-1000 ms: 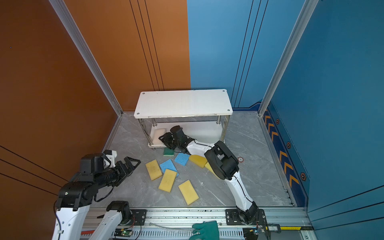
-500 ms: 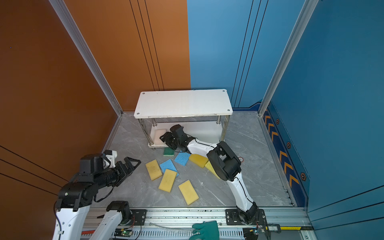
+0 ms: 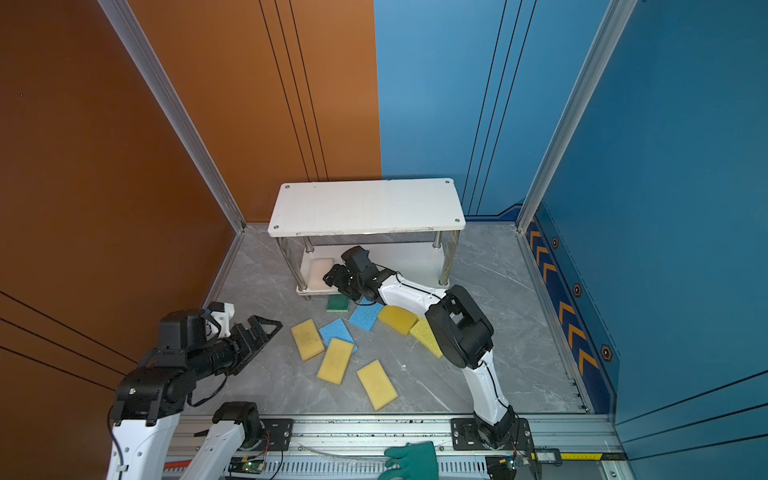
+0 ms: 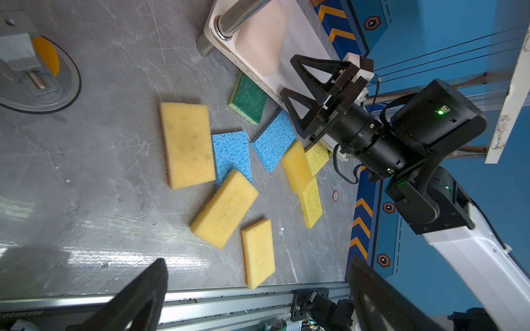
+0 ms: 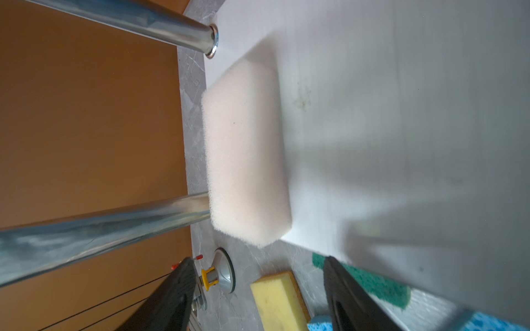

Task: Place and organize the cleaning sponges onto the shelf
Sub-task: 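Withdraw the right gripper and lower it onto a yellow sponge nearer the robot, then close the right gripper on the yellow sponge, then lift the yellow sponge with the right gripper while the left gripper approaches it, then close the left gripper on the yellow sponge held by the right gripper, then open the right gripper and draw it back while the left gripper raises the sponge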

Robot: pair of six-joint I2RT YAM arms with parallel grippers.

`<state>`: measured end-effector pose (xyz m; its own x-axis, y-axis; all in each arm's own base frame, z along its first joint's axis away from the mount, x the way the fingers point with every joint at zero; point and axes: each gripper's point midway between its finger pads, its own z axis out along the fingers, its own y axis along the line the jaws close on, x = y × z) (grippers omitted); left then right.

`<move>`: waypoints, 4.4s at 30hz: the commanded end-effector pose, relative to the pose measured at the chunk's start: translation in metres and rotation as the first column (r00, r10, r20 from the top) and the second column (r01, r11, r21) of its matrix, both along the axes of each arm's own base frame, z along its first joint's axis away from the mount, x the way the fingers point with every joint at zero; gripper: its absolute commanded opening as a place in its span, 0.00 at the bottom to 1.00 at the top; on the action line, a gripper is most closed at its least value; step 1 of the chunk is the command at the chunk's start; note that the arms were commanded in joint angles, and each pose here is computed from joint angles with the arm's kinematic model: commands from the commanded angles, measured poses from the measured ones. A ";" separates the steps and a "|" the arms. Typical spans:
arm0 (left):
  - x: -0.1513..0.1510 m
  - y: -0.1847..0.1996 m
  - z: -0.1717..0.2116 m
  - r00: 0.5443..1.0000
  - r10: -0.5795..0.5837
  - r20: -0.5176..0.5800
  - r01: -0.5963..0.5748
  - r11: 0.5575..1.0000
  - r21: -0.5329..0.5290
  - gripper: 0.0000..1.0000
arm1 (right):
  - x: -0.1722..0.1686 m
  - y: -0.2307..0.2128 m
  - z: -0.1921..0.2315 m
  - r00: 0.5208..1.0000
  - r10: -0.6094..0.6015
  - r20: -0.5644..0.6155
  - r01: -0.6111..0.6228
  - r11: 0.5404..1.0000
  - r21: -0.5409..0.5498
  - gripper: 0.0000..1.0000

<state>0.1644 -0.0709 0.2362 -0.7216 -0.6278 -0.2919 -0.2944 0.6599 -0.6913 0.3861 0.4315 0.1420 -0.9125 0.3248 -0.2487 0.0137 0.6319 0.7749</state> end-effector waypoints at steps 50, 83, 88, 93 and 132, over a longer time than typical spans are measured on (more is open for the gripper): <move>0.020 -0.082 -0.082 0.942 -0.288 -0.171 0.256 0.948 -0.190 0.98 | -0.266 -0.158 -0.115 0.731 0.554 -0.398 -0.676 0.509 -0.533 0.54; 0.049 -0.123 -0.041 0.940 -0.331 0.087 0.341 0.879 -0.333 0.98 | -0.225 -0.175 -0.022 0.904 0.389 -0.177 -0.427 0.826 -0.367 0.00; 0.052 -0.151 -0.022 0.899 -0.394 0.189 0.436 0.836 -0.334 0.99 | -0.208 -0.164 0.019 0.925 0.361 -0.116 -0.379 0.882 -0.279 0.00; 0.053 -0.174 -0.009 0.866 -0.438 0.243 0.497 0.811 -0.309 0.99 | -0.199 -0.153 0.045 0.930 0.358 -0.080 -0.367 0.900 -0.234 0.01; 0.047 -0.207 -0.001 0.814 -0.509 0.281 0.570 0.793 -0.216 0.26 | -0.203 -0.141 0.070 0.918 0.395 -0.037 -0.393 0.895 -0.213 0.01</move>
